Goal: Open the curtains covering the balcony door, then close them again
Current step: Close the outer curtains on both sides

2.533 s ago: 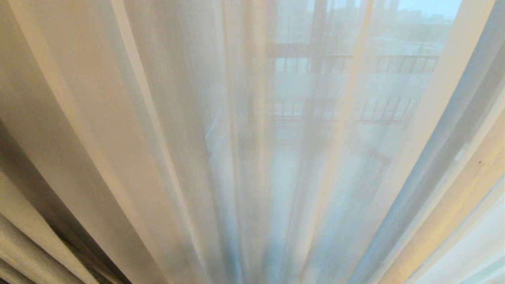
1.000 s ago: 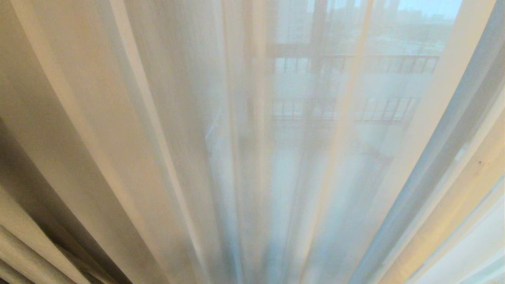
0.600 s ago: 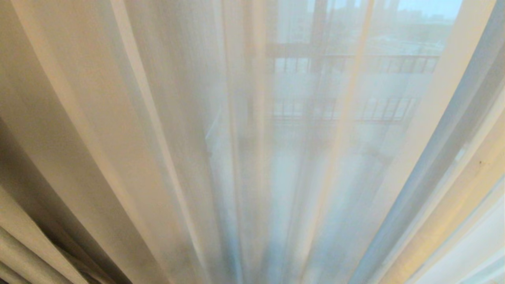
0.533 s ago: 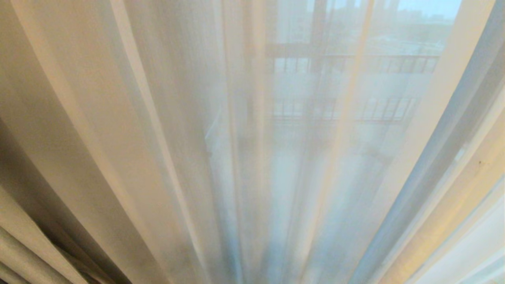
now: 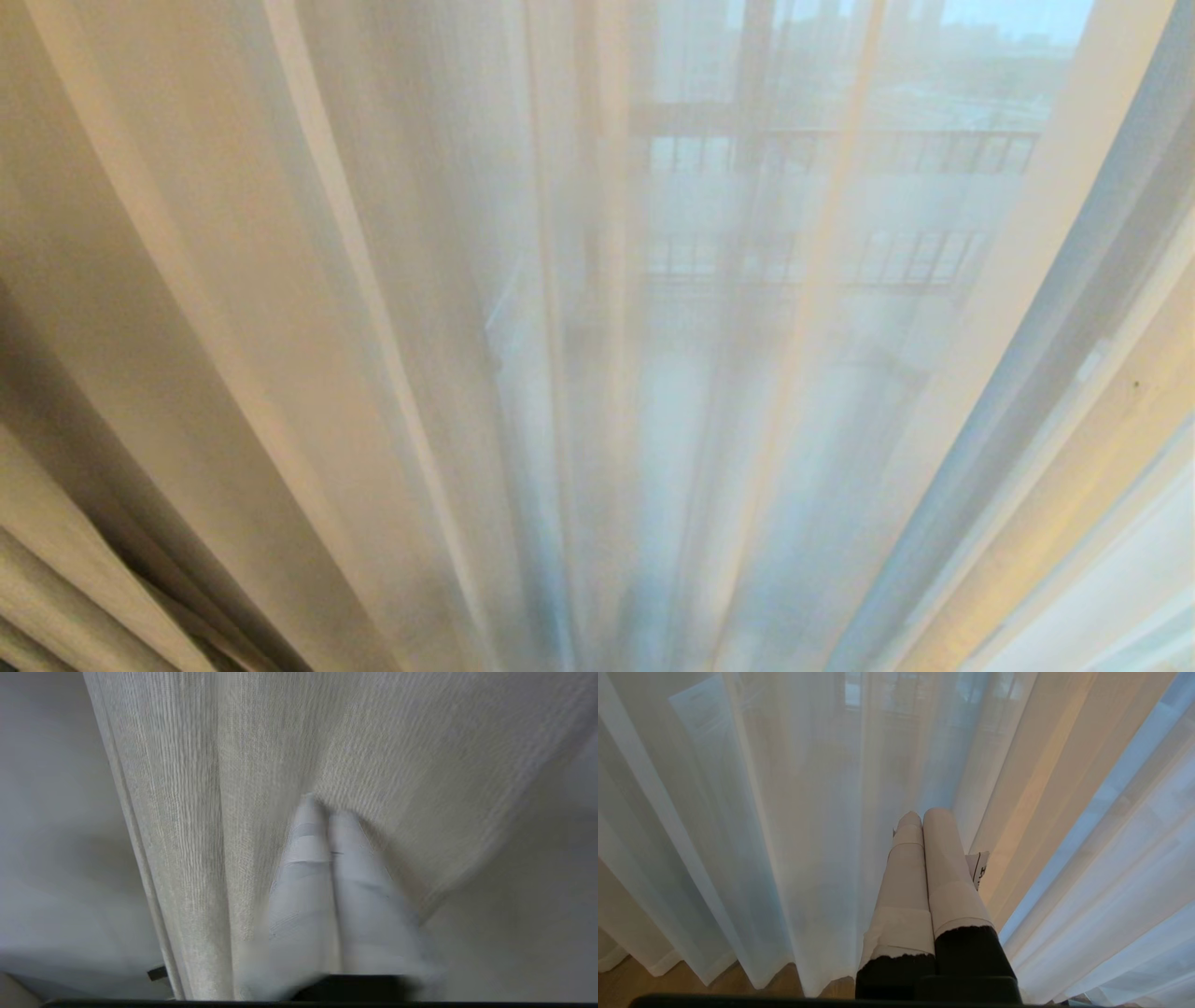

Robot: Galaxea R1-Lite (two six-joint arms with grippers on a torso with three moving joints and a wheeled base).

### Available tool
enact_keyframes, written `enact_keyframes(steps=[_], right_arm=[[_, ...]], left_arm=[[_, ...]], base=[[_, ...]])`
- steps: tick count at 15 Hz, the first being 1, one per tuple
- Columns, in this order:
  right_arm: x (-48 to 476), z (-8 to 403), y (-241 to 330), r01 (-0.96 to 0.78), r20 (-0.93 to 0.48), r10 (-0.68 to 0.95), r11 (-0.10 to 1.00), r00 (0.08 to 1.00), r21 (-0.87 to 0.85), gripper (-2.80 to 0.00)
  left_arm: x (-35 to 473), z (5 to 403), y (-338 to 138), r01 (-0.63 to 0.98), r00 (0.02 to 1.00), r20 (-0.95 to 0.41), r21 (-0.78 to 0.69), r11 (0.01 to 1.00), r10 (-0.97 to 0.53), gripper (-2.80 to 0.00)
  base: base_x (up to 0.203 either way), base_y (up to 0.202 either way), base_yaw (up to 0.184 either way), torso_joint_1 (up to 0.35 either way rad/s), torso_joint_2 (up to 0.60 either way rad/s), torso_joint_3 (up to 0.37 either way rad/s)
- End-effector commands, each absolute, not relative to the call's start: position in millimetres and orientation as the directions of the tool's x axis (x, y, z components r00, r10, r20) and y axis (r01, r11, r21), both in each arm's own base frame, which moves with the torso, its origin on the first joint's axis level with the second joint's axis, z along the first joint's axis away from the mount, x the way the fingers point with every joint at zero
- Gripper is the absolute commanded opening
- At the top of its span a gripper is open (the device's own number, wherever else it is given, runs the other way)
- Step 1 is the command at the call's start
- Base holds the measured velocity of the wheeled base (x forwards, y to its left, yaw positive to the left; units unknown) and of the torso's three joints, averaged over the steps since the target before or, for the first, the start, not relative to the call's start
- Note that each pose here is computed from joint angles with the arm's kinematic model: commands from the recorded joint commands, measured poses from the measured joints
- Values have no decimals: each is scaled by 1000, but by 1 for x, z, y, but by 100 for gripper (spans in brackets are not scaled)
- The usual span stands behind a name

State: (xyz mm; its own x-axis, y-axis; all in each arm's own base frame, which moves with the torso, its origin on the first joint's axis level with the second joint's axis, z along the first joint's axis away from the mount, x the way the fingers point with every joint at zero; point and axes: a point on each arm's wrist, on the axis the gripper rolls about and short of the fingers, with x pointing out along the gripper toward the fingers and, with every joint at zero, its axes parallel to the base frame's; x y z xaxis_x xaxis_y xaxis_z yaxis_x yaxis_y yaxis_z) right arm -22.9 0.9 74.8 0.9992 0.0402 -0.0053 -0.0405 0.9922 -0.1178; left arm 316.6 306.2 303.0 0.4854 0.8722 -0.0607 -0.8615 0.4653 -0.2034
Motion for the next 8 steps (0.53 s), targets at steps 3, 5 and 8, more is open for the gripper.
enact_keyframes(steps=[3, 5, 8], right_arm=[[-23, 75, 1, -40, -8, 40, 992, 999, -119, -280], [-23, 75, 1, -42, -6, 41, 992, 999, -119, -280], [-23, 75, 1, -40, -6, 40, 992, 999, -119, -280]], left_arm=[[319, 298, 308, -863, 483, -70, -204, 461, 873, 0], [318, 301, 307, -862, 483, -64, -207, 462, 873, 0], [316, 305, 305, -861, 484, -58, -209, 464, 873, 0]], base=[[0, 0, 0, 0, 0, 0], [0, 0, 0, 0, 0, 0], [0, 0, 0, 0, 0, 0]])
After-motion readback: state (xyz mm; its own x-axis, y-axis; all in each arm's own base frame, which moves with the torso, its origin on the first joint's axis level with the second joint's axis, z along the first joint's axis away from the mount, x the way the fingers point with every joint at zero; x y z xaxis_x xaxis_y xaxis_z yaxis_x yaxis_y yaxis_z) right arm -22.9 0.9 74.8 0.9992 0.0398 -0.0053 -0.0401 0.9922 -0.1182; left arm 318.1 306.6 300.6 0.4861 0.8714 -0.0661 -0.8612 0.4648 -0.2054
